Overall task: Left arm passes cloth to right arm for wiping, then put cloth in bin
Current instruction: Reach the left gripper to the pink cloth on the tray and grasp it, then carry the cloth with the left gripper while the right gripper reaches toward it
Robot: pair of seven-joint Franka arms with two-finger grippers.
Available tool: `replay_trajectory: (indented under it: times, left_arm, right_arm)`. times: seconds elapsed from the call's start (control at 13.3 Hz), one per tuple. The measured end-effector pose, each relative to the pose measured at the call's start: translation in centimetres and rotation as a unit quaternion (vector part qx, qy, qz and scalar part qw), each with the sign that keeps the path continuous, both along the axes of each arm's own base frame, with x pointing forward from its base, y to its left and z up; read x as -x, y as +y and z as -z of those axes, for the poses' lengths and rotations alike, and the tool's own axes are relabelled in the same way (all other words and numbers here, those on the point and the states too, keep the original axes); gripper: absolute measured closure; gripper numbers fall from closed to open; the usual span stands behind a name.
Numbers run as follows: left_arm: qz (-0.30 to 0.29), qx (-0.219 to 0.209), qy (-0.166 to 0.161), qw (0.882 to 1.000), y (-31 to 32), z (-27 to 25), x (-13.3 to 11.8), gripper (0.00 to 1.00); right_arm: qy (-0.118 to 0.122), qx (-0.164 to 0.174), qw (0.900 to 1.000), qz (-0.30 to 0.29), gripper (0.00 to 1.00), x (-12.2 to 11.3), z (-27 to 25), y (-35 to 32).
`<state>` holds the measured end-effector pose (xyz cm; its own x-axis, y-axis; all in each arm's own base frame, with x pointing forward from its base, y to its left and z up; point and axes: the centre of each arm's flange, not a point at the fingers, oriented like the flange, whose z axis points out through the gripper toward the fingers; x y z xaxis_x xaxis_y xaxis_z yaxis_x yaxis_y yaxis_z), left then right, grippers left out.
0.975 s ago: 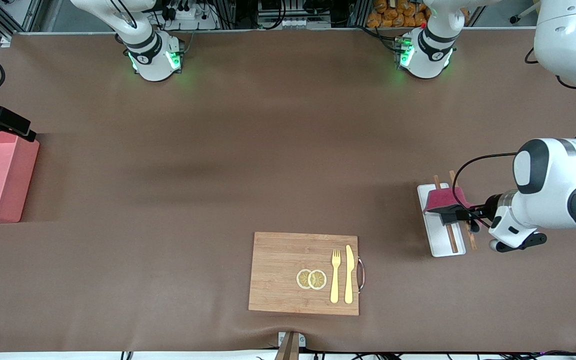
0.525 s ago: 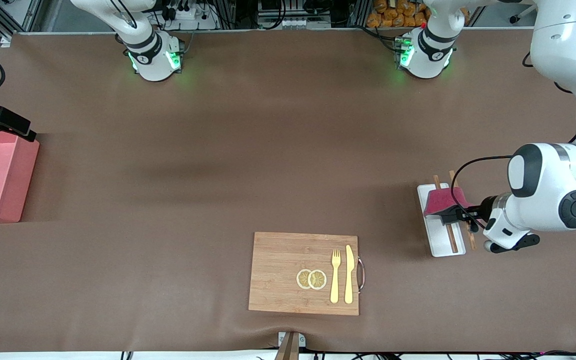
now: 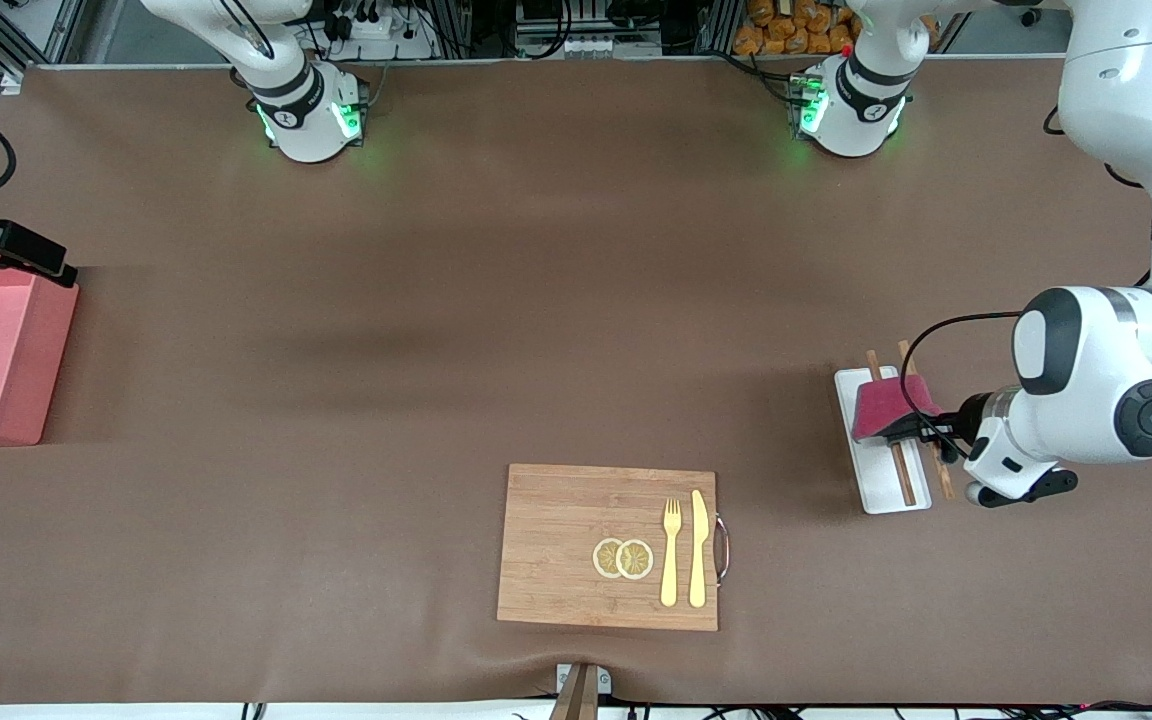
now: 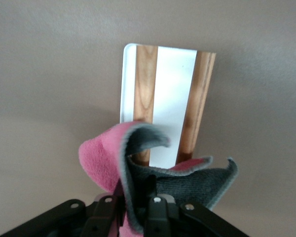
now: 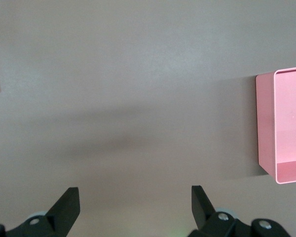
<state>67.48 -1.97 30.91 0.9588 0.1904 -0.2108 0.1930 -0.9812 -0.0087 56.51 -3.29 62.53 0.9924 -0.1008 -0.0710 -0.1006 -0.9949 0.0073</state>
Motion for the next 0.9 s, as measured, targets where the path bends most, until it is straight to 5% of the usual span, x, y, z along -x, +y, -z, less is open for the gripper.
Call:
replay_trajectory:
  times: [0.15, 0.38, 0.9]
  left_arm:
    - [0.001, 0.000, -0.002, 1.000, -0.1, -0.2, -0.1, 0.93]
    - [0.002, 0.000, -0.002, 1.000, -0.3, -0.3, -0.1, 0.93]
    - [0.041, 0.029, -0.045, 0.998, -10.7, -8.3, 1.1, 0.94]
  right_arm:
    - [0.006, 0.000, 1.000, -0.003, 0.00, -0.3, 0.7, 0.2]
    - [0.031, -0.003, 0.999, -0.004, 0.00, -1.4, 3.1, 0.4]
    - [0.095, -0.080, 0.990, 0.064, 0.00, -3.2, 8.6, 3.3]
